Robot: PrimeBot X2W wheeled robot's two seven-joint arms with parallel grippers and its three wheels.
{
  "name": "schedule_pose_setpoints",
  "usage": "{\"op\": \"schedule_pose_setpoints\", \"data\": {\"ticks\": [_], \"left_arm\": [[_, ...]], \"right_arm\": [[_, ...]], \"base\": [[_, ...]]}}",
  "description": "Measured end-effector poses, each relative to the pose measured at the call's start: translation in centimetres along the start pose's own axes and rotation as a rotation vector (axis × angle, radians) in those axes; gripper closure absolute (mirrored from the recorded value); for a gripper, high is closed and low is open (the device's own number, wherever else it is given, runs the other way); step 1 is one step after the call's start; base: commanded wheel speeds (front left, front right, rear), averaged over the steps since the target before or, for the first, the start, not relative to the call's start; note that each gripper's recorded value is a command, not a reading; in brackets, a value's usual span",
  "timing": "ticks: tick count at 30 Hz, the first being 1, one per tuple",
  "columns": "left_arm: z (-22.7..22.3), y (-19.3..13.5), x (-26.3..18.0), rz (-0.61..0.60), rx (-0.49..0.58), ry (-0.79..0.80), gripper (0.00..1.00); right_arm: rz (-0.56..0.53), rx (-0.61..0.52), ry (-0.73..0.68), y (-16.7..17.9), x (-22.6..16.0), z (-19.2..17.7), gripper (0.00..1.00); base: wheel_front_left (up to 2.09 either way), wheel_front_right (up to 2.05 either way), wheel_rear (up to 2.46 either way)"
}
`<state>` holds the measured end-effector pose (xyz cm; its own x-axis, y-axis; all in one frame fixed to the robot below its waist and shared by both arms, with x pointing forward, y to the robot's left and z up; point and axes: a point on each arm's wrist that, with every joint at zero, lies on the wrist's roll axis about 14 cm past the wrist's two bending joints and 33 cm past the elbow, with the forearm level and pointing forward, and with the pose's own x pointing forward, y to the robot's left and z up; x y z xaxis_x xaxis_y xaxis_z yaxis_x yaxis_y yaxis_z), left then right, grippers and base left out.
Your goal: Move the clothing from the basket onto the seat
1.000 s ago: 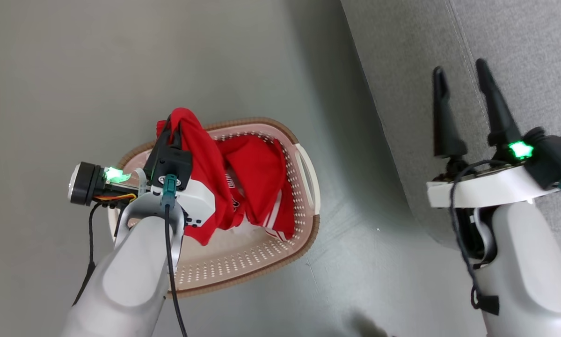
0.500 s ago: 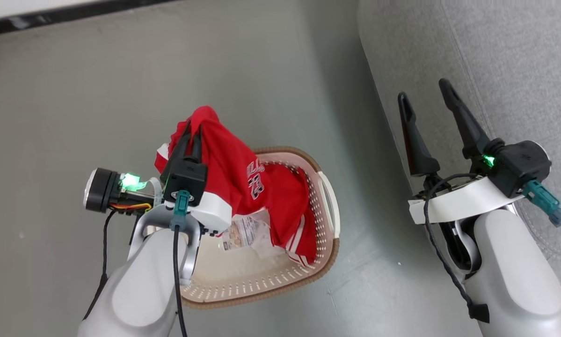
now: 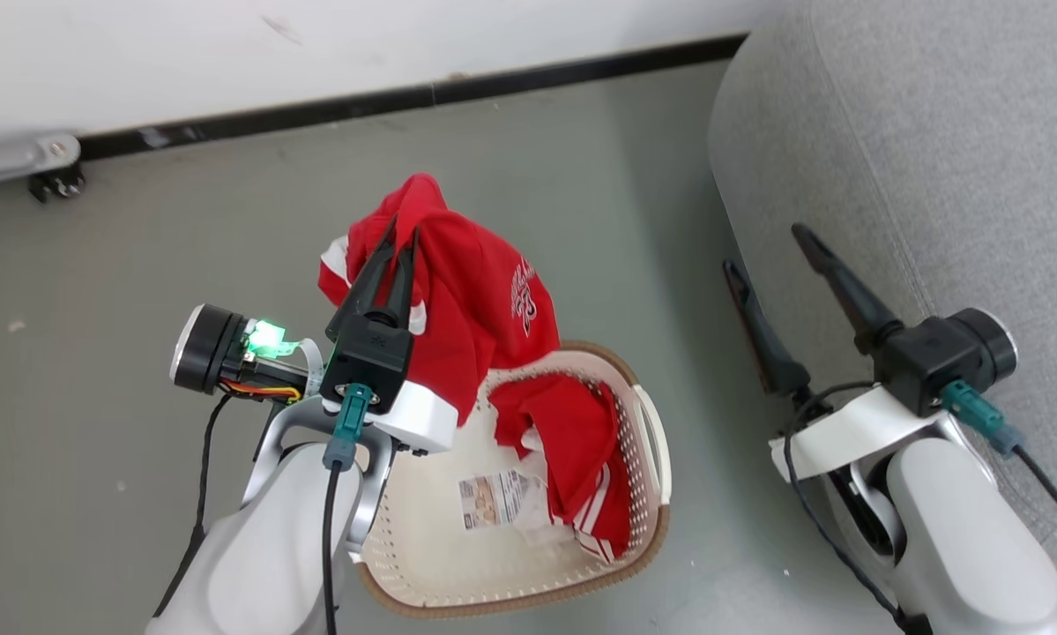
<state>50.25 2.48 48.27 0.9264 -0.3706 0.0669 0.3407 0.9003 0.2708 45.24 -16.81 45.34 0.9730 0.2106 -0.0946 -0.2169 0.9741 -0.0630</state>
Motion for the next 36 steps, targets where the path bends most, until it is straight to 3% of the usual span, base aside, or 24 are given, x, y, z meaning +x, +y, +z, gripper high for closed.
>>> {"op": "schedule_pose_setpoints", "data": {"ticks": [13, 36], "left_arm": [[6.6, 1.7, -2.4, -0.028, 0.067, -0.142, 1.00], [16.4, 1.4, -6.0, -0.088, 0.126, -0.349, 1.00]], "right_arm": [[0.151, -0.073, -0.009, 4.1, -2.1, 1.3, 0.00], [0.396, -0.128, 0.007, 11.5, -6.0, 2.1, 0.00]], "base": [[0.00, 0.00, 0.00], [0.00, 0.00, 0.00]]}}
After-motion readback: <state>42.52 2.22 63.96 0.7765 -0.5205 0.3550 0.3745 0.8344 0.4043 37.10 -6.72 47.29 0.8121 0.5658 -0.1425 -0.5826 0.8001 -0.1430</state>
